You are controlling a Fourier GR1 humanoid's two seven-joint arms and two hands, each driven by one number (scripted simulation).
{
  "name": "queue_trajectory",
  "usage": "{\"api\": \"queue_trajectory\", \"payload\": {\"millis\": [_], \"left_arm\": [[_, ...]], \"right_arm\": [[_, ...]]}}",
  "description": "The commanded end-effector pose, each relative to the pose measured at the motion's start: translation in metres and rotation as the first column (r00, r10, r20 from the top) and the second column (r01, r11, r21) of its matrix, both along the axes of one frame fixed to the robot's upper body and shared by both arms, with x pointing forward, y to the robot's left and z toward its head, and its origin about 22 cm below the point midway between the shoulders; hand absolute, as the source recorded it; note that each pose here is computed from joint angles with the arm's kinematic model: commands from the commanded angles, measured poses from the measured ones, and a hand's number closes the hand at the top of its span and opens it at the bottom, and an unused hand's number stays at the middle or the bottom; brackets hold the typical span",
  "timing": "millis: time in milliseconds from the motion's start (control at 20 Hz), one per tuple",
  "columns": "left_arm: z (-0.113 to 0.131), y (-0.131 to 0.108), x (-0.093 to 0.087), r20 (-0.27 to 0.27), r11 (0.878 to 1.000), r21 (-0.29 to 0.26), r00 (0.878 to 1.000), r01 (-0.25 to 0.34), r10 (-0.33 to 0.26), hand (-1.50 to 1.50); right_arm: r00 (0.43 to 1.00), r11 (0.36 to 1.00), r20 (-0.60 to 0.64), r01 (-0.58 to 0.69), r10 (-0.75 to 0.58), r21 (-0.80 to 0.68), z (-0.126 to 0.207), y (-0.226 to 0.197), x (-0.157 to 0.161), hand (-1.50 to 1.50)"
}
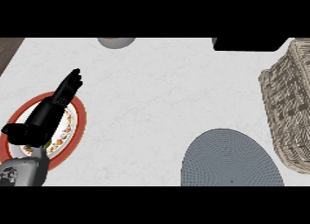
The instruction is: Pick the tomato from the placemat and place it in the basket
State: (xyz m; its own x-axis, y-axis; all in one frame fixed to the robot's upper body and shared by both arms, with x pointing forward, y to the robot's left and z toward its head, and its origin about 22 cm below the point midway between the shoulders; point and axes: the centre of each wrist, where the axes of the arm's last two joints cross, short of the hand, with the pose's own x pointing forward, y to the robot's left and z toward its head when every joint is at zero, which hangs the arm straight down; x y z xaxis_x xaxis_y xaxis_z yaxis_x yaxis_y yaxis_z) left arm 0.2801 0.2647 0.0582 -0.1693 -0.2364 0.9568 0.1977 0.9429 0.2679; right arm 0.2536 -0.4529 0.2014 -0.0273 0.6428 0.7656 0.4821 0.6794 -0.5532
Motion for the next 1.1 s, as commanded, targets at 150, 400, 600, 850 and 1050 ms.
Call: {"api": "queue_trajectory", "payload": {"millis": [150, 400, 600, 850, 1050], "left_arm": [[-0.002, 0.006, -0.005, -0.027, 1.000, -0.004, 1.000, 0.007, -0.007, 0.00], [-0.005, 0.005, 0.002, 0.008, 1.000, 0.006, 1.000, -0.012, 0.011, 0.00], [0.003, -0.010, -0.003, -0.008, 1.000, 0.018, 1.000, -0.018, 0.018, 0.00], [0.006, 0.013, 0.002, -0.018, 1.000, 0.003, 1.000, -0.023, 0.023, 0.00], [0.008, -0.003, -0.003, -0.003, 1.000, 0.021, 1.000, -0.007, 0.007, 0.00]], "right_arm": [[0.997, 0.999, 0.078, 0.021, -0.017, -0.044, -0.039, -0.025, 0.013, 1.50], [0.983, 0.990, 0.151, 0.085, -0.102, 0.115, -0.044, -0.048, 0.035, -1.50], [0.989, 0.998, 0.136, 0.056, -0.060, 0.029, -0.046, -0.031, 0.038, -1.50], [0.984, 0.999, 0.180, 0.015, -0.020, 0.029, -0.021, -0.052, 0.026, -1.50], [0.969, 0.987, 0.246, -0.048, 0.009, 0.156, -0.017, -0.051, 0.047, -1.50]]}}
